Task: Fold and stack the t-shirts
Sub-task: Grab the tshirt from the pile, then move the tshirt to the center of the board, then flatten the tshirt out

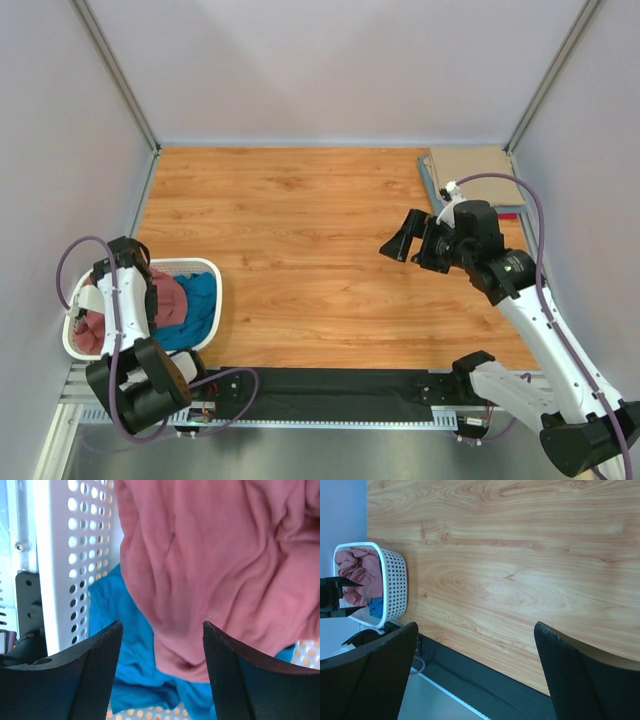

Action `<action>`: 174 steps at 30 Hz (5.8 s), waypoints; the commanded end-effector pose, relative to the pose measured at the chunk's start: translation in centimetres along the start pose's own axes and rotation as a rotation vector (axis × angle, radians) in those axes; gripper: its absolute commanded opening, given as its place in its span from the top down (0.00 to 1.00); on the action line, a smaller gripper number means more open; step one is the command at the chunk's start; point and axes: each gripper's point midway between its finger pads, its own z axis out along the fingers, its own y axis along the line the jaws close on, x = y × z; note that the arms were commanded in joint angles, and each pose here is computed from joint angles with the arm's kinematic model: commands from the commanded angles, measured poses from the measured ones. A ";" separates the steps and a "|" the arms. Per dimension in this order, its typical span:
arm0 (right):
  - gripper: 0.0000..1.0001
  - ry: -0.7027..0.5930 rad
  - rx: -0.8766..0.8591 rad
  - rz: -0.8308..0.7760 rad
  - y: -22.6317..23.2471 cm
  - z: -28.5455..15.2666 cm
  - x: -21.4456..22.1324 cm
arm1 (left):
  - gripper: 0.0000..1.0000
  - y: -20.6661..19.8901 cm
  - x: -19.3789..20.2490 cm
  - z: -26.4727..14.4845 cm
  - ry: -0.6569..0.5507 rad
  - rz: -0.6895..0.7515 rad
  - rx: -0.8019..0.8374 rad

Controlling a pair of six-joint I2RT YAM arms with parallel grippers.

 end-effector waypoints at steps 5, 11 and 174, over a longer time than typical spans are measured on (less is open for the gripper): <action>0.01 -0.014 -0.007 -0.008 1.1 0.2 -1.6 | 0.48 -2.4 -2.2 0.8 -0.078 -0.026 0.014; 0.01 -0.008 0.007 -0.001 1.0 1.0 -2.1 | 0.88 -4.8 -3.5 -0.3 -0.117 0.074 0.142; 1.00 -0.245 0.579 -0.029 -10.4 -0.2 -2.2 | 1.00 -13.6 14.3 -22.0 -0.120 1.231 0.922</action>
